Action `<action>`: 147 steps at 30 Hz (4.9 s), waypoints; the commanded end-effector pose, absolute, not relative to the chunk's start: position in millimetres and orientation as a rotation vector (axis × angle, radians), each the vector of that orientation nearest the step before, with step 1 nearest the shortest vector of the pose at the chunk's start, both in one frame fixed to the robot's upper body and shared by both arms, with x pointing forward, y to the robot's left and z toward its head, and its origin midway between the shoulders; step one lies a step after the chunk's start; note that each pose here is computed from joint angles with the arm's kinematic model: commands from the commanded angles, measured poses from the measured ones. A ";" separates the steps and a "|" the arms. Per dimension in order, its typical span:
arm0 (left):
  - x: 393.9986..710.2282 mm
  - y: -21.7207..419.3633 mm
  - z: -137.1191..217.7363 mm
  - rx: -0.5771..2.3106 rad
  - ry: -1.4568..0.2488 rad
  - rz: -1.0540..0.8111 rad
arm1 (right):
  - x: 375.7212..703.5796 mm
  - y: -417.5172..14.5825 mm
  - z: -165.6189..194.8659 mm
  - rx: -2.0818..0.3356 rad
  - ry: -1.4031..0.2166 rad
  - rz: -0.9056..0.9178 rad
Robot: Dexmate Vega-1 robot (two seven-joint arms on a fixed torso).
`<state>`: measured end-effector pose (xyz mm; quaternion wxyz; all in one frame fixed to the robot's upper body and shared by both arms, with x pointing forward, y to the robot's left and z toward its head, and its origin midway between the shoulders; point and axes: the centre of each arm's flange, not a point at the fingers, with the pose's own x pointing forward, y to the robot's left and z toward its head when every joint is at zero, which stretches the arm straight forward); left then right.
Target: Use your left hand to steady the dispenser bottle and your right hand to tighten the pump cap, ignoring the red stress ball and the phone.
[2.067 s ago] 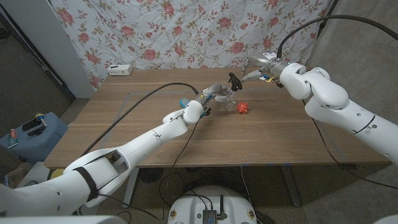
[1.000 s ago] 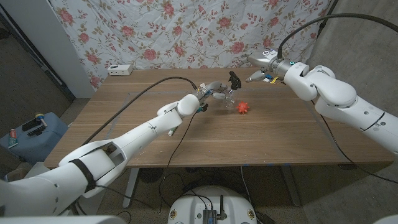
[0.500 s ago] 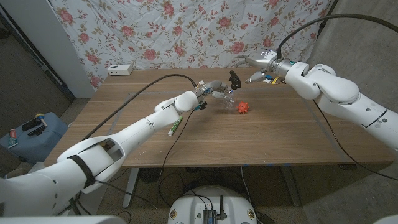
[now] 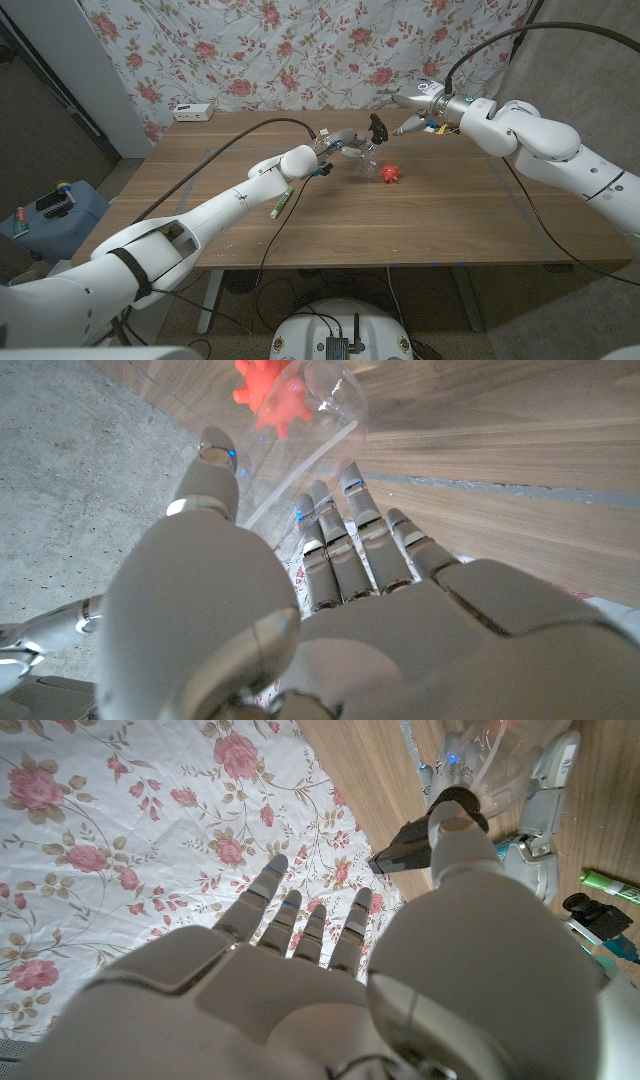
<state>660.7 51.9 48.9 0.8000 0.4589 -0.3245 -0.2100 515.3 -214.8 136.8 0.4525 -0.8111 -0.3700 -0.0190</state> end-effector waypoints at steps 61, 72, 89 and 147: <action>651.0 38.9 42.1 1.070 -0.700 -0.443 | 537.4 -211.4 145.9 -2.030 -0.702 0.182; 652.3 38.0 41.7 1.075 -0.699 -0.445 | 536.9 -211.2 145.8 -2.019 -0.663 0.200; 653.3 36.5 40.7 1.074 -0.698 -0.448 | 536.7 -214.9 143.0 -1.964 -0.620 0.202; 655.3 34.7 38.3 1.067 -0.690 -0.443 | 529.3 -203.0 133.0 -1.709 -0.347 0.031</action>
